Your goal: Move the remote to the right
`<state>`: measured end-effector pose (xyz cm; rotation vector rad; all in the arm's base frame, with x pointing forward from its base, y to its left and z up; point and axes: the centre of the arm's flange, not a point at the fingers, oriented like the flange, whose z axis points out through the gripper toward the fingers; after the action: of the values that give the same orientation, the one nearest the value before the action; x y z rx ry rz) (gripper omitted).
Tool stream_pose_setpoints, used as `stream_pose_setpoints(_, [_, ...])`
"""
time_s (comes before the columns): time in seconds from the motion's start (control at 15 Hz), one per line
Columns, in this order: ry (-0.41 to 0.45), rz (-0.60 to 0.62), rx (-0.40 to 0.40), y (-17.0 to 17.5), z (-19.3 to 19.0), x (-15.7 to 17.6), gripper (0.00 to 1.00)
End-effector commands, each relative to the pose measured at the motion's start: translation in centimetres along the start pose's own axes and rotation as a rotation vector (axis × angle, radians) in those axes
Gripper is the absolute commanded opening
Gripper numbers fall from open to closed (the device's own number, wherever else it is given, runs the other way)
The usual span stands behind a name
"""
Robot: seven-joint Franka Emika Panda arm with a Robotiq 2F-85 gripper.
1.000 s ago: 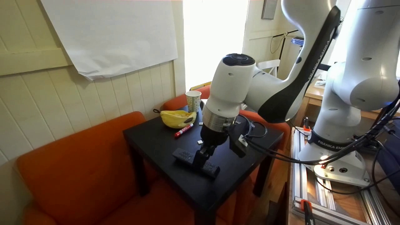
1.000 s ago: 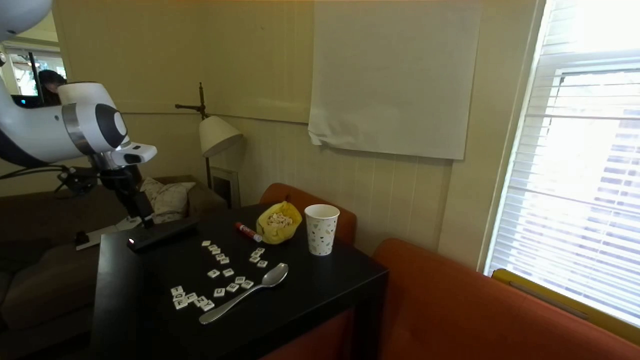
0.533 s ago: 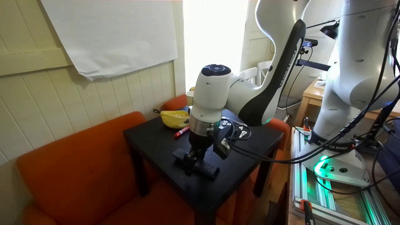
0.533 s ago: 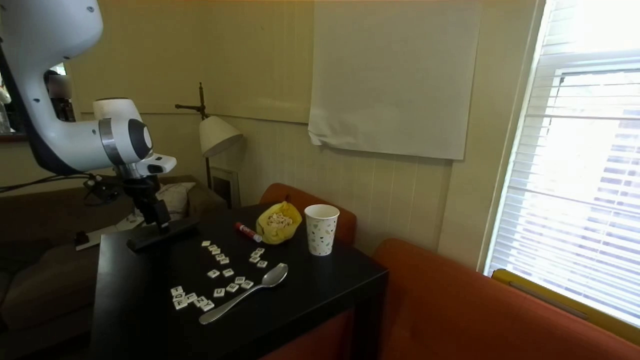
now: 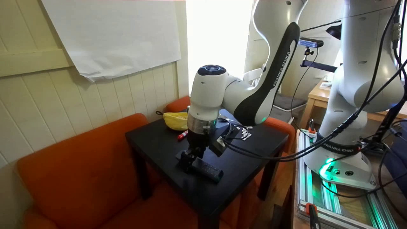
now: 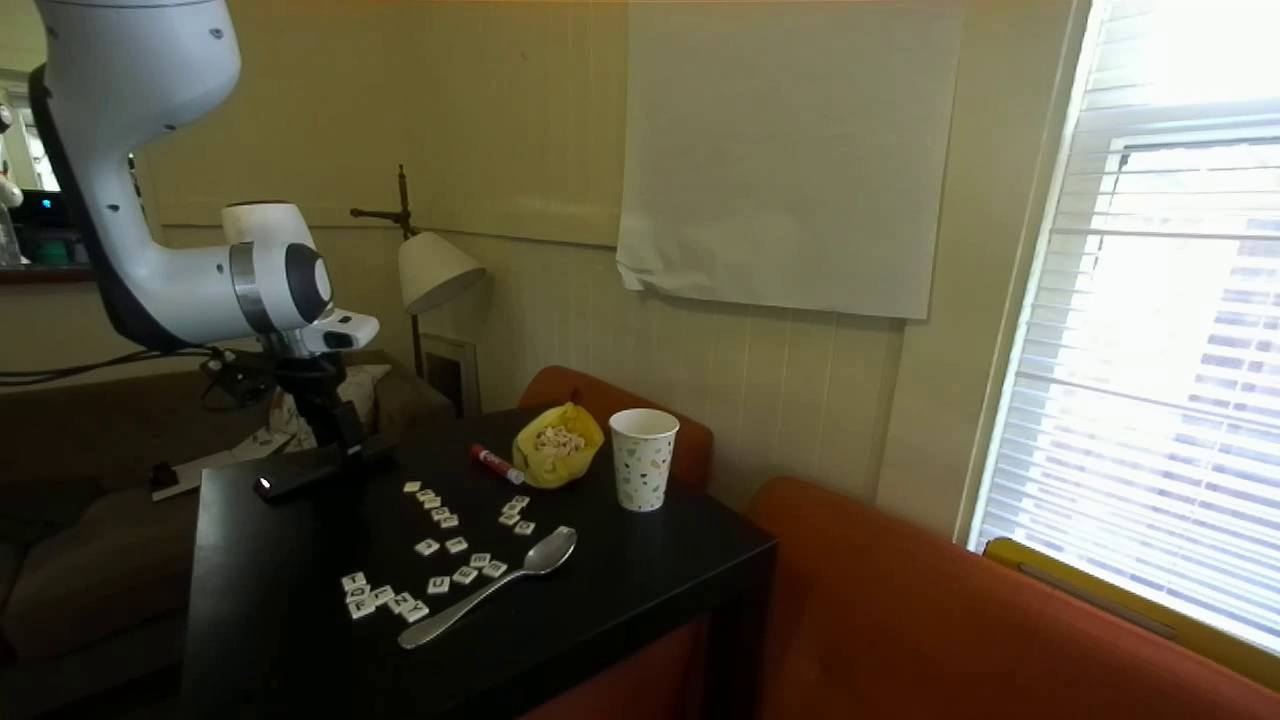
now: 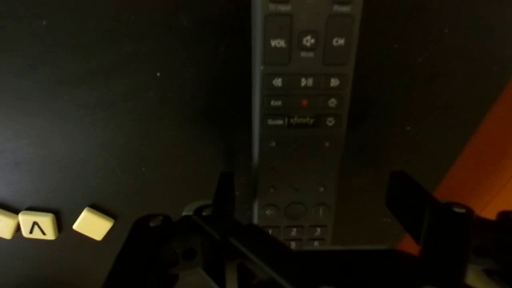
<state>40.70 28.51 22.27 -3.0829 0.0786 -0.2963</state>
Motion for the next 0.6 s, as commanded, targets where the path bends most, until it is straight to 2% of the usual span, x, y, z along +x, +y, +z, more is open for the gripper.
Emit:
stream_pose_setpoints(0.0, [-0.007, 0.016, 0.006, 0.7, -0.2, 0.8, 0.66])
stream_pose_setpoints(0.33, [-0.01, 0.024, 0.009, 1.1, -0.5, 0.6, 0.3])
stream_pose_setpoints(0.4, [-0.009, 0.02, 0.015, 1.0, -0.8, 0.6, 0.26])
stream_pose_setpoints(0.53, [-0.024, -0.006, 0.056, 0.7, -2.4, 1.2, 0.26])
